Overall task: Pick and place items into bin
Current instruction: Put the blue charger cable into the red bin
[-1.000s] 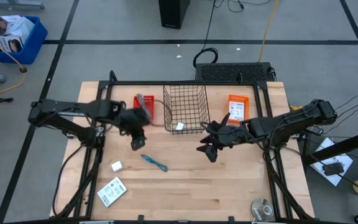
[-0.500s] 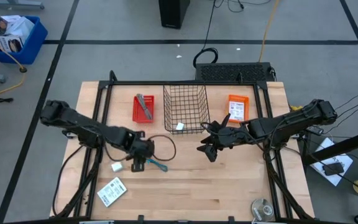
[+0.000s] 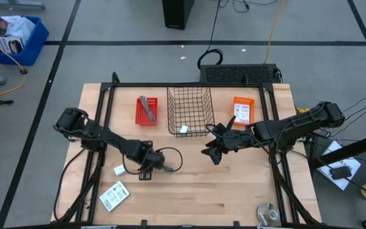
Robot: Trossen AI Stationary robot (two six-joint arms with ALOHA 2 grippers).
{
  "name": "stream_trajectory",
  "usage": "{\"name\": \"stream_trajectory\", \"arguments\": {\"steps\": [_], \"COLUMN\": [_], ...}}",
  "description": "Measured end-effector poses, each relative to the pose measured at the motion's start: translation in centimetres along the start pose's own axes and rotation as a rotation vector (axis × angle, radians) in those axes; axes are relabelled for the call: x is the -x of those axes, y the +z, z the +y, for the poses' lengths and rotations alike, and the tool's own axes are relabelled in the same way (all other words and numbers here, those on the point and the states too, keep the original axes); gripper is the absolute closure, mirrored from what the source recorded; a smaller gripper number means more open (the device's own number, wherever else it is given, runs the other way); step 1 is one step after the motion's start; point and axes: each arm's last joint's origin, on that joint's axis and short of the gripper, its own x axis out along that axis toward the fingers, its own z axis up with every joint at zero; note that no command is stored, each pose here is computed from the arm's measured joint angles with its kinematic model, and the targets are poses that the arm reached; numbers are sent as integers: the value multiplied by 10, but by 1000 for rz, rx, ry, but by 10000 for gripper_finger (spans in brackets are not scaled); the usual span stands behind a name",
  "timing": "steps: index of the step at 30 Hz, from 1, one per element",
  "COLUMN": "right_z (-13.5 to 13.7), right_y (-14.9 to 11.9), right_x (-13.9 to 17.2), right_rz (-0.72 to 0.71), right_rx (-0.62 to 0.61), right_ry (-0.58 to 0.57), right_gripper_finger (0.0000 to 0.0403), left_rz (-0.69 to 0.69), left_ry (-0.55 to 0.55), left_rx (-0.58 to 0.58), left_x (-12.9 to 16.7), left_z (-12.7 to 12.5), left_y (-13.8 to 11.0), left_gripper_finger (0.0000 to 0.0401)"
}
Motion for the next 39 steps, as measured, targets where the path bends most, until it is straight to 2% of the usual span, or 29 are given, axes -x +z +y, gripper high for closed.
{"name": "stream_trajectory", "arguments": {"steps": [3, 6, 8, 10, 15, 20, 23, 27, 30, 34, 39], "right_z": [0, 0, 0, 0, 0, 0, 1, 1, 3, 10, 13], "right_y": [0, 0, 0, 0, 0, 1, 1, 1, 3, 8, 11], "right_x": [0, 0, 0, 0, 0, 0, 0, 0, 0, 1, 2], "right_rz": [-1, -1, -2, -3, -4, -6, -7, -14, -36, -91, -115], "right_rx": [0, 4, 8, 13, 31, 42, 52, 58, 59, 77, 81], "right_ry": [0, -1, 0, -1, 0, 2, 5, 9, 29, 97, 127], "right_gripper_finger": [193, 193, 193, 193, 193, 193, 193, 193, 193, 193, 193], "left_rz": [17, 39, 30, 14, -58, -153, -180, -269, -354, -488, -557], "left_ry": [-20, -36, -72, -124, -199, -292, -312, -272, -232, -184, -102], "left_rx": [56, 106, 152, 216, 405, 560, 705, 951, 1121, 1240, 1322], "left_x": [2, 9, 18, 27, 58, 99, 118, 138, 148, 158, 161], "left_z": [1, 2, 3, 4, 5, 3, 8, 22, 38, 61, 89], "left_y": [0, -3, -4, -3, -9, -26, -40, -56, -62, -64, -64], "left_gripper_finger": [264, 321, 364, 385, 370, 387, 385, 365, 364, 387, 377]}}
